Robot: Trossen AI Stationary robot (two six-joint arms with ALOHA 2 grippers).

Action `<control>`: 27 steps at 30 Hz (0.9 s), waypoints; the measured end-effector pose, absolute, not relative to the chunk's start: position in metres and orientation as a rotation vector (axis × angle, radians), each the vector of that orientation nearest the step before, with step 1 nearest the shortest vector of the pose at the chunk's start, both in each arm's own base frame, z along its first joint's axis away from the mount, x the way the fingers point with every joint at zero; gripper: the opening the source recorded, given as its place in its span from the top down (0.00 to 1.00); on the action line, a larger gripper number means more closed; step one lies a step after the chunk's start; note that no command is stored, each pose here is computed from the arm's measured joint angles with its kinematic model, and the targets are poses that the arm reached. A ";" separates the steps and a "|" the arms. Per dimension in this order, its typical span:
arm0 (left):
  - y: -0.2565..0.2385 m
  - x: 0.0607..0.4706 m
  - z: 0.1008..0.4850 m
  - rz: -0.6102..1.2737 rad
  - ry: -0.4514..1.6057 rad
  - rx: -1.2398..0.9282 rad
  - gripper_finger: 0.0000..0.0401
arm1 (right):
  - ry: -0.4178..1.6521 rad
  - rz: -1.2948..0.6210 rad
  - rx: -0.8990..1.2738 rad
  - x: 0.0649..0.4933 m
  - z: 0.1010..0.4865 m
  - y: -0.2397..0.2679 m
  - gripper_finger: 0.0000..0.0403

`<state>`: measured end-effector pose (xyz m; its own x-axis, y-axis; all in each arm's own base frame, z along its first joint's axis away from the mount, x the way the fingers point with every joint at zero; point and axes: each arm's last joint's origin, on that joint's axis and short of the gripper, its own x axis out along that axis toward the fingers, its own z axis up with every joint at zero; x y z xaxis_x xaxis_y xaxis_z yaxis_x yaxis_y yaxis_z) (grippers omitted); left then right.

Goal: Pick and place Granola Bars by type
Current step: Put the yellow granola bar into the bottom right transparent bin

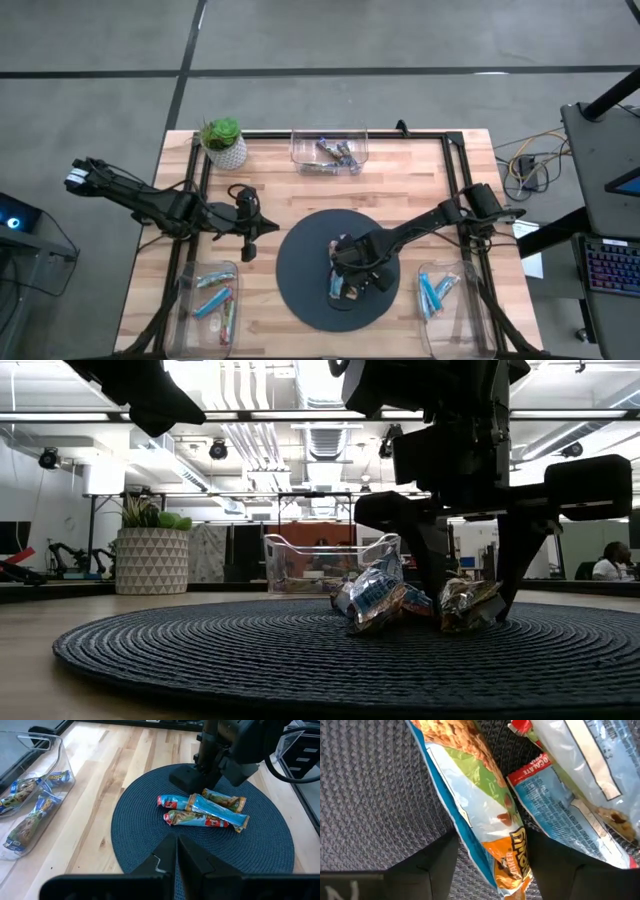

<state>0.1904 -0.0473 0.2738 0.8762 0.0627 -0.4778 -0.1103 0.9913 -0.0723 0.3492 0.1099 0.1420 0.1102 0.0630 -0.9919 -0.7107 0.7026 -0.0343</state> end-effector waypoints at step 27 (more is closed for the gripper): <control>-0.047 0.190 0.274 0.091 0.494 -0.099 1.00 | 1.440 0.558 -0.526 0.337 0.157 0.106 0.89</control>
